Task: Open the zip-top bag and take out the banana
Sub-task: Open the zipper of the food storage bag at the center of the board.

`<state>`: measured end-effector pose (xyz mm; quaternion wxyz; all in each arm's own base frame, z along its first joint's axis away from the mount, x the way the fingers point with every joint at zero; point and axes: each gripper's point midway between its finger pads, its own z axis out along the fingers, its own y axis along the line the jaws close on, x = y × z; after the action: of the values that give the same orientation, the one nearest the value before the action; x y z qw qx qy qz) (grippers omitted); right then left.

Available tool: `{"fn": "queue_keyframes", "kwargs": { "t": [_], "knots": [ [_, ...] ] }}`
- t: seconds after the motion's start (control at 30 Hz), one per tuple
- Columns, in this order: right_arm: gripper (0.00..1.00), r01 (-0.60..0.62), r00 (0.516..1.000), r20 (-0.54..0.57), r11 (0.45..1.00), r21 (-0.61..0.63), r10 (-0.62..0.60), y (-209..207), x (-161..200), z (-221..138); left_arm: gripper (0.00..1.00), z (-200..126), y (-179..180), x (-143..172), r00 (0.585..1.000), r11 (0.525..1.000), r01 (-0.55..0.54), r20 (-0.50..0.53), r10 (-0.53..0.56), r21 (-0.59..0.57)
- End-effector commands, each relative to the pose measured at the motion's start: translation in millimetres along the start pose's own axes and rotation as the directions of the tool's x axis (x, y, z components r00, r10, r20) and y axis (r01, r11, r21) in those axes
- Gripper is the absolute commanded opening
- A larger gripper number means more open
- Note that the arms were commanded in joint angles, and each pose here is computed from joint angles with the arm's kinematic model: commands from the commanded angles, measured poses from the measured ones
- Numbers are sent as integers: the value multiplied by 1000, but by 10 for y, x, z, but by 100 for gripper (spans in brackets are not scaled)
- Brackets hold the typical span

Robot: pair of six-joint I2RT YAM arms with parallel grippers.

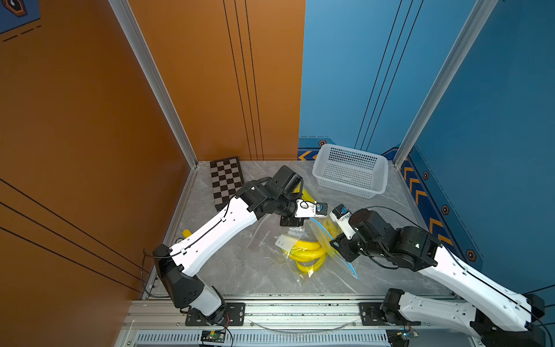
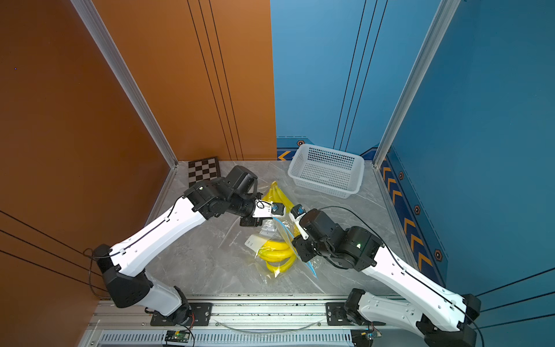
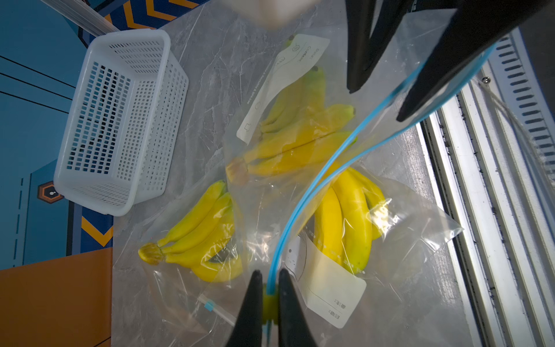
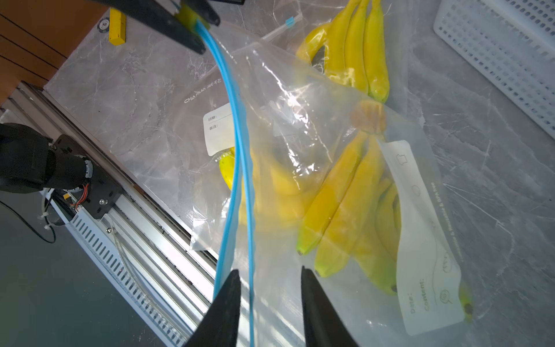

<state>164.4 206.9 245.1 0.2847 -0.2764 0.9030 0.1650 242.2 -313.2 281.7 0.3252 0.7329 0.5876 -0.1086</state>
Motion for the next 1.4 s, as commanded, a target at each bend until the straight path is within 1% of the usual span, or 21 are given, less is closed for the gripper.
{"fn": "queue_keyframes", "kwargs": {
  "t": [0.0, 0.1, 0.2, 0.27, 0.3, 0.33, 0.4, 0.43, 0.5, 0.53, 0.57, 0.6, 0.63, 0.7, 0.73, 0.8, 0.93, 1.0, 1.1, 1.2, 1.37],
  "knots": [
    [32, 39, 999, -8, 998, 44, -39, -40, -14, -45, 2, -108, -25, -40, 1000, 1000, 6, 28, -7, 5],
    [10, 42, 999, -6, 997, 61, -42, -60, -32, -42, 2, -116, -21, -28, 1000, 1000, 9, 25, -9, 1],
    [2, 37, 999, 20, 997, 68, -38, -73, -86, -98, 2, -128, -25, -21, 1000, 1000, 12, 25, -12, -1],
    [0, 22, 999, 42, 997, 78, -26, -97, -122, -144, 4, -133, -15, -25, 999, 1000, 22, 27, -22, -3],
    [0, 4, 998, 57, 997, 80, -8, -115, -136, -167, 17, -138, -10, -41, 999, 999, 38, 32, -38, -2],
    [0, -15, 997, 71, 997, 73, 10, -121, -159, -182, 38, -145, 35, -63, 997, 997, 72, 39, -71, -19],
    [0, -83, 989, 129, 996, 41, 77, -143, -243, -242, 99, -198, 245, -123, 980, 977, 190, 73, -184, -99],
    [0, -114, 982, 155, 993, 23, 109, -153, -283, -265, 98, -247, 324, -157, 968, 963, 240, 100, -229, -121],
    [0, -184, 963, 199, 983, -9, 182, -212, -360, -315, 98, -429, 572, -225, 914, 903, 392, 188, -360, -177],
    [0, -213, 954, 213, 977, -11, 210, -258, -387, -334, 98, -540, 701, -237, 866, 853, 484, 242, -437, -194],
    [0, -242, 944, 229, 970, -14, 239, -310, -418, -357, 98, -699, 862, -234, 796, 782, 589, 313, -518, -205],
    [0, -271, 932, 246, 962, -15, 267, -366, -452, -384, 98, -874, 1003, -214, 690, 684, 707, 391, -609, -183],
    [0, -299, 921, 258, 954, -16, 293, -420, -476, -401, 98, -1016, 1130, -153, 574, 573, 805, 452, -683, -156],
    [0, -344, 901, 273, 939, -27, 338, -490, -522, -422, 98, -1238, 1286, -18, 244, 290, 957, 528, -813, 4],
    [0, -366, 889, 286, 930, -23, 357, -544, -549, -436, 98, -1244, 1275, -14, 129, 202, 976, 523, -842, 86],
    [0, -375, 887, 279, 927, -25, 367, -551, -561, -405, 98, -1168, 1139, -78, -41, 61, 979, 484, -874, 193],
    [0, -378, 889, 268, 925, -25, 371, -547, -572, -347, 98, -874, 719, -168, -209, -116, 961, 382, -900, 253],
    [0, -378, 888, 275, 926, -19, 368, -558, -600, -363, 98, -692, 468, -191, -274, -194, 944, 309, -911, 267],
    [0, -375, 889, 277, 927, -19, 365, -560, -624, -369, 98, -518, 255, -227, -309, -239, 933, 263, -914, 269],
    [0, -372, 889, 278, 928, -20, 362, -559, -638, -379, 98, -258, 56, -326, -298, -248, 935, 186, -936, 253],
    [0, -385, 885, 277, 923, -17, 374, -595, -613, -379, 98, 41, -212, -416, -307, -275, 931, 107, -946, 238]
  ]
}}
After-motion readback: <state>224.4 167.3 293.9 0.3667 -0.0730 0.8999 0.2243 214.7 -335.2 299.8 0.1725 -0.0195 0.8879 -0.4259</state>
